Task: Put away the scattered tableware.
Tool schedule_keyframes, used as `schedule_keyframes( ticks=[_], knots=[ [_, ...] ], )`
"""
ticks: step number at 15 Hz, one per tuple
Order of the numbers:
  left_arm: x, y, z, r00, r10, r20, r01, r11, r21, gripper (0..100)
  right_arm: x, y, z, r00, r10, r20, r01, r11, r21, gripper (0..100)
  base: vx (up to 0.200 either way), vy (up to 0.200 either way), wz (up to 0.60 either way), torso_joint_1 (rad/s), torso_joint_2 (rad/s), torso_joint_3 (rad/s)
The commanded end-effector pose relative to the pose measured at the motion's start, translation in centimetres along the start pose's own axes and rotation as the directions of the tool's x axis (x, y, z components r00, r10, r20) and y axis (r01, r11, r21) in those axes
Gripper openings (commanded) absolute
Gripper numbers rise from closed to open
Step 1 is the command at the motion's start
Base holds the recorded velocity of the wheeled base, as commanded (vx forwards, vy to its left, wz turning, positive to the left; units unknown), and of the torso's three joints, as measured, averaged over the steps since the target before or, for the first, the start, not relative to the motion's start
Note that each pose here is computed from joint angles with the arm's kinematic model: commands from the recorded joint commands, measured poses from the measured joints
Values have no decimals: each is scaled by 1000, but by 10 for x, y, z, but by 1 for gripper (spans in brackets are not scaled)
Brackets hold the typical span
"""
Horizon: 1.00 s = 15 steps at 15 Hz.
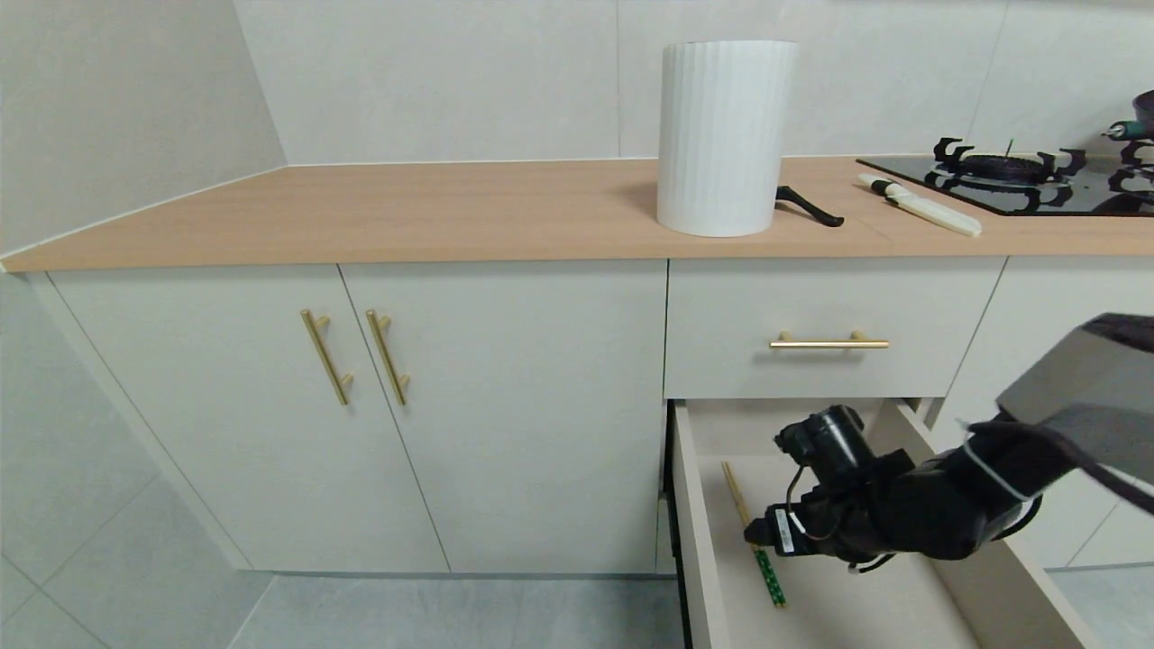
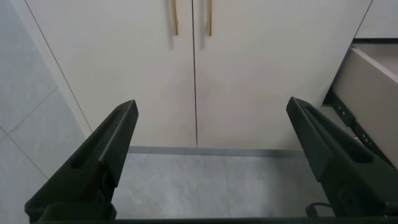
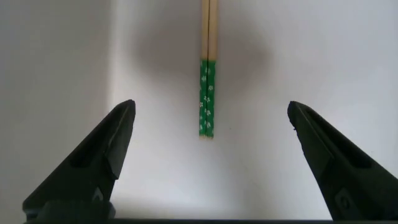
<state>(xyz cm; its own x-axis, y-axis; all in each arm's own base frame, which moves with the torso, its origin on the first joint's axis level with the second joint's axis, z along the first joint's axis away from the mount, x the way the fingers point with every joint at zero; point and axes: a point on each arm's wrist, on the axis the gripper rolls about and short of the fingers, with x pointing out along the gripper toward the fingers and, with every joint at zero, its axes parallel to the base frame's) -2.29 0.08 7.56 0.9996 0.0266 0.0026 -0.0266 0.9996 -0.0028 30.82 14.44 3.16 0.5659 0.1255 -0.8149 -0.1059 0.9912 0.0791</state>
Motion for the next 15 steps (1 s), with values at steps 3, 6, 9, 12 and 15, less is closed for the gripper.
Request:
schedule_keyframes(
  ticks=[3, 6, 9, 12, 15],
  knots=[
    [0, 0, 0, 1000, -1, -1, 1, 1000, 0, 100, -134, -31, 42, 949, 41, 311, -67, 995, 73, 100, 0, 0, 0, 0, 0, 0],
    [0, 0, 0, 1000, 1, 1, -1, 1000, 0, 100, -167, -54, 48, 912, 37, 409, -68, 996, 61, 100, 0, 0, 0, 0, 0, 0],
    [0, 0, 0, 1000, -1, -1, 1, 1000, 0, 100, -184, -63, 51, 879, 18, 476, -50, 997, 54, 100, 0, 0, 0, 0, 0, 0],
    [0, 0, 0, 1000, -1, -1, 1, 1000, 0, 100, -189, -64, 45, 876, 20, 481, -31, 999, 15, 100, 0, 0, 0, 14, -43, -25],
    [0, 0, 0, 1000, -1, -1, 1, 1000, 0, 100, -187, -63, 43, 882, 23, 472, -24, 1000, -3, 100, 0, 0, 0, 51, -237, -245]
  ],
)
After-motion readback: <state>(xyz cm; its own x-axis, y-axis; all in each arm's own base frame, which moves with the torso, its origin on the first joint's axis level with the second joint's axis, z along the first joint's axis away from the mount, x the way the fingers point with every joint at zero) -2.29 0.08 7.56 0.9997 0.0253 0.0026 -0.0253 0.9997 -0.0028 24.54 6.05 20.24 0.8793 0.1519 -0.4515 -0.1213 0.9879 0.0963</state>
